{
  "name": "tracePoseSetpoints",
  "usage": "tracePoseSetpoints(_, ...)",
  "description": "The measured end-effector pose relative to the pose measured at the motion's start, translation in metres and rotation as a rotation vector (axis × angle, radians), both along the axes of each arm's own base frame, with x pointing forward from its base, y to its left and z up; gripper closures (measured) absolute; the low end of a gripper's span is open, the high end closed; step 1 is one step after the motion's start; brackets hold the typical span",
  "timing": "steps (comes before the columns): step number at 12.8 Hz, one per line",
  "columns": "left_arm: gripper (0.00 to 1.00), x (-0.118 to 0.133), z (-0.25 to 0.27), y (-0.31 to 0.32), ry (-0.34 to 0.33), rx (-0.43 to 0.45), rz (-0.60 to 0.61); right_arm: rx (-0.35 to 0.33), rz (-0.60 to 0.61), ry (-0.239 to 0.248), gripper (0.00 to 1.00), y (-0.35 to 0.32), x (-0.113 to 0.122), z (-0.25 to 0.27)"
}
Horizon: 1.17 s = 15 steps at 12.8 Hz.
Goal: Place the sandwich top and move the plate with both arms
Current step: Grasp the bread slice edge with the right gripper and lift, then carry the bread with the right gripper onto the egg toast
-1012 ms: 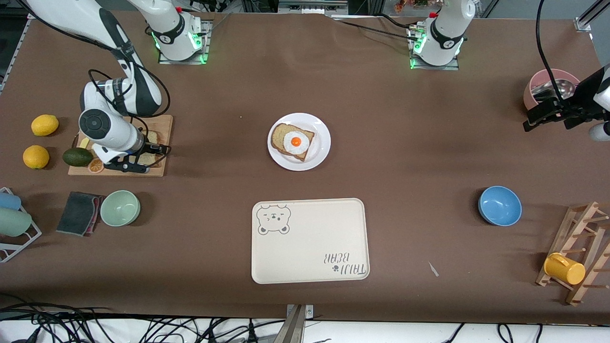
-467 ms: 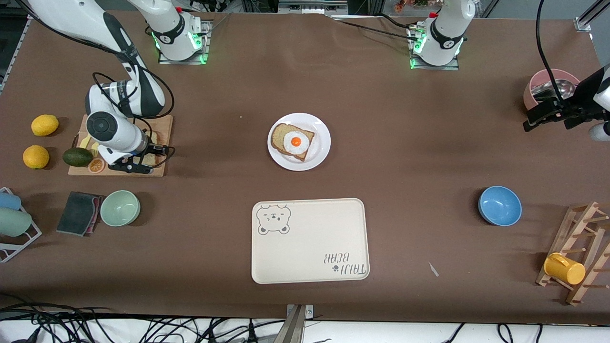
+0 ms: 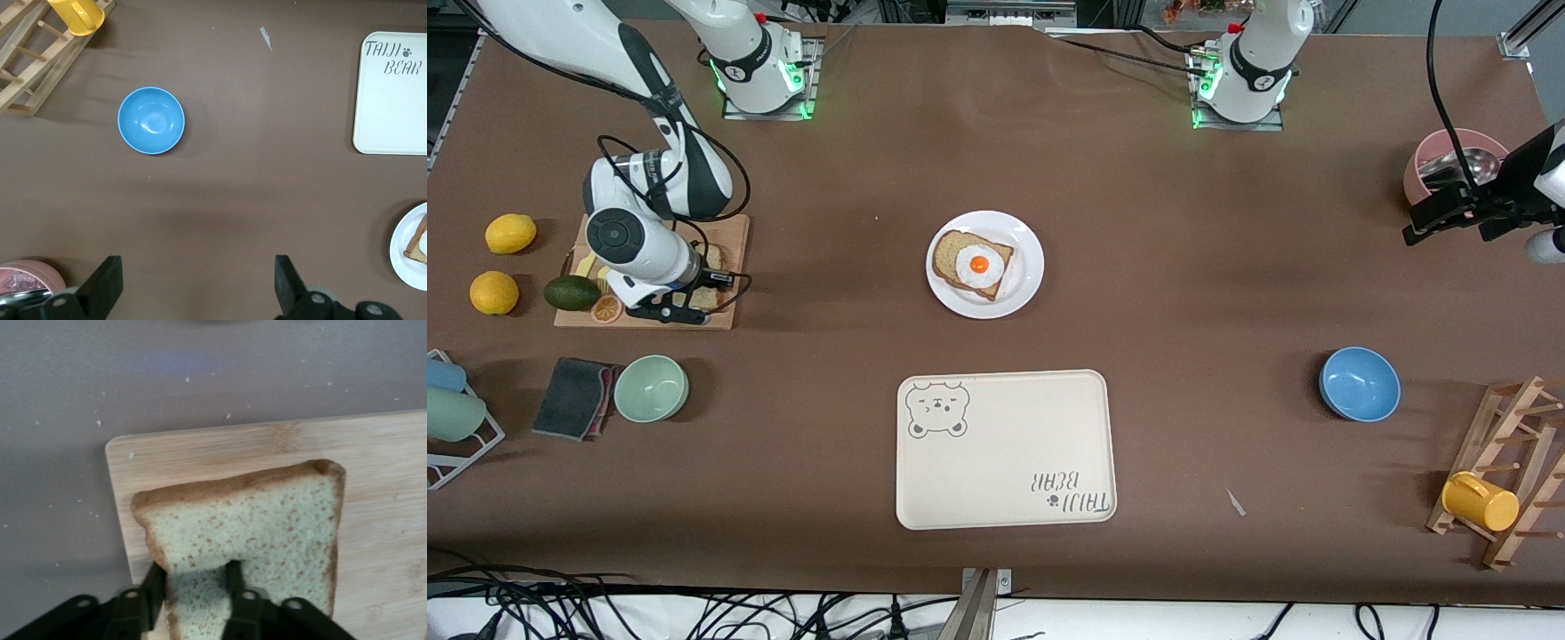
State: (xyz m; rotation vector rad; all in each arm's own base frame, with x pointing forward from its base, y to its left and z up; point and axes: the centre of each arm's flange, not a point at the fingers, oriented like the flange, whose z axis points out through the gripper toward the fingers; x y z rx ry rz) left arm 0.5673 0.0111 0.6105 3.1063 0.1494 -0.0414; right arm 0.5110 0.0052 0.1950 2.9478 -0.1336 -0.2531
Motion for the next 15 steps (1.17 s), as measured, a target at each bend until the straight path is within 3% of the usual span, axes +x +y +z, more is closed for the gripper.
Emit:
tracePoseSetpoints(1, 0.0, 0.0, 0.0, 0.0, 0.0, 0.0, 0.0, 0.0, 0.001, 0.0, 0.63, 0.001, 0.0, 0.0)
tracePoseSetpoints(4, 0.0, 0.0, 0.0, 0.0, 0.0, 0.0, 0.0, -0.002, -0.001, -0.001, 0.83, -0.001, 0.0, 0.002)
tracePoseSetpoints(10, 0.0, 0.0, 0.0, 0.0, 0.0, 0.0, 0.0, -0.012, 0.012, 0.006, 0.84, 0.001, 0.003, 0.006)
tracePoseSetpoints(15, 0.0, 0.0, 0.0, 0.0, 0.0, 0.0, 0.0, -0.051, 0.033, 0.066, 0.89, 0.023, 0.038, 0.053)
